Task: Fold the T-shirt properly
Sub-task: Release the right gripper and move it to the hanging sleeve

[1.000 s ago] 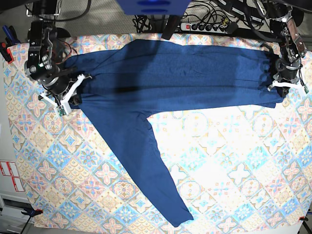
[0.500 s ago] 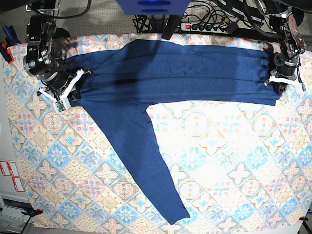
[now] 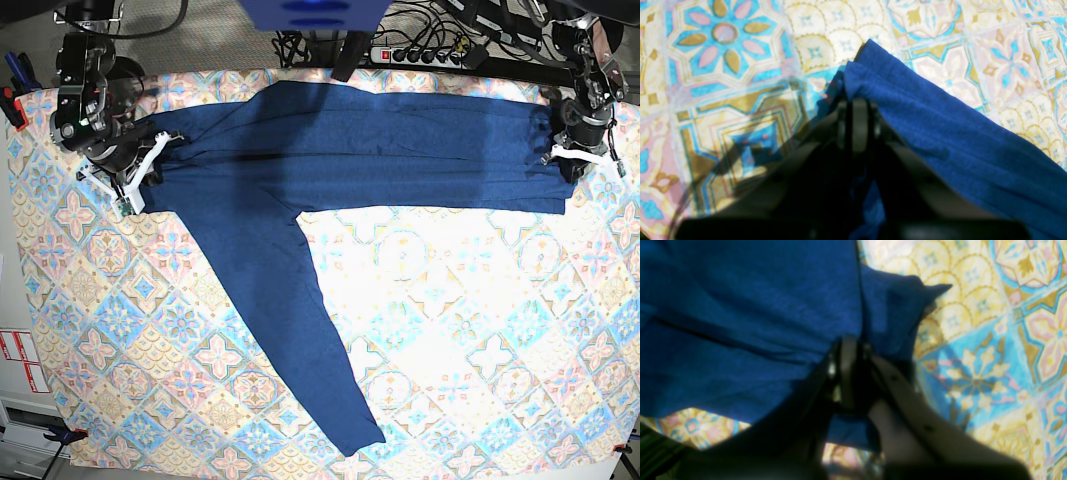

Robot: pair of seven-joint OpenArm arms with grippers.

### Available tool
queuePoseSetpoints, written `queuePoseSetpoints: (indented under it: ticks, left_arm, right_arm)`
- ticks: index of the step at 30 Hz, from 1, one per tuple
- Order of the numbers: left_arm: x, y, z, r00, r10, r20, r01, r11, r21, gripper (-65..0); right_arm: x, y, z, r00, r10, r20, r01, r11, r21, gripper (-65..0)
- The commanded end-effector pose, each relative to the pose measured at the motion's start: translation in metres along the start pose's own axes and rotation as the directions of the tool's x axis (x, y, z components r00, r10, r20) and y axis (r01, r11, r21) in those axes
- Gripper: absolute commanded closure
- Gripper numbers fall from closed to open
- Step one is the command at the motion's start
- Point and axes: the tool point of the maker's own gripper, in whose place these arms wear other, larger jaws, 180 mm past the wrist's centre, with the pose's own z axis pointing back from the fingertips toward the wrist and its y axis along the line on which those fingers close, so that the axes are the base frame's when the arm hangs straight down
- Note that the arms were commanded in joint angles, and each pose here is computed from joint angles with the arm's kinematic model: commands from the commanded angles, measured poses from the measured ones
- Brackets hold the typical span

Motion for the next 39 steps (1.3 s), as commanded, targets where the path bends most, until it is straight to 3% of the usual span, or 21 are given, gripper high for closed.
queuePoseSetpoints:
  ticks: [1,7,12,17,22,27,30,39]
  left_arm:
    - [0.018,0.001,0.002,0.999,-0.015,0.047,0.015,1.0,-0.006,0.0]
    - [0.017,0.002,0.002,0.999,-0.018,0.044,0.018,1.0,-0.003,0.0]
    - [0.015,0.001,0.002,0.999,-0.015,0.041,0.015,1.0,-0.002,0.0]
    - [0.014,0.0,0.002,0.999,-0.012,0.039,0.012,1.0,-0.003,-11.6]
    - [0.014,0.0,0.002,0.999,-0.009,0.04,0.009,1.0,-0.004,-18.6]
    - [0.014,-0.001,0.002,0.999,0.001,0.043,0.0,1.0,-0.008,-18.9]
    - [0.013,-0.003,0.001,0.999,0.009,0.044,-0.008,1.0,-0.012,-18.9]
    - [0.017,-0.027,0.002,0.996,0.029,0.083,-0.024,0.998,-0.051,-19.0]
  right_arm:
    - [0.012,-0.008,0.005,0.999,0.01,0.04,-0.009,1.0,-0.017,-0.3]
    - [0.004,-0.007,0.0,1.0,0.0,0.014,0.0,1.0,-0.008,-2.0]
    - [0.007,-0.01,0.001,1.0,-0.003,0.029,0.003,1.0,-0.016,-15.2]
    - [0.019,-0.035,0.013,0.995,-0.048,0.083,0.054,0.995,-0.082,-23.7]
    - [0.075,-0.033,0.012,0.977,-0.045,0.207,0.062,0.995,-0.076,-23.9]
    - [0.143,0.008,-0.006,0.955,0.047,0.293,-0.055,0.998,0.017,-24.0]
    - [0.163,0.02,-0.027,0.957,0.067,0.282,-0.087,0.994,0.062,-24.1]
    - [0.178,0.013,-0.088,0.983,0.019,0.181,-0.042,0.991,0.125,-24.1]
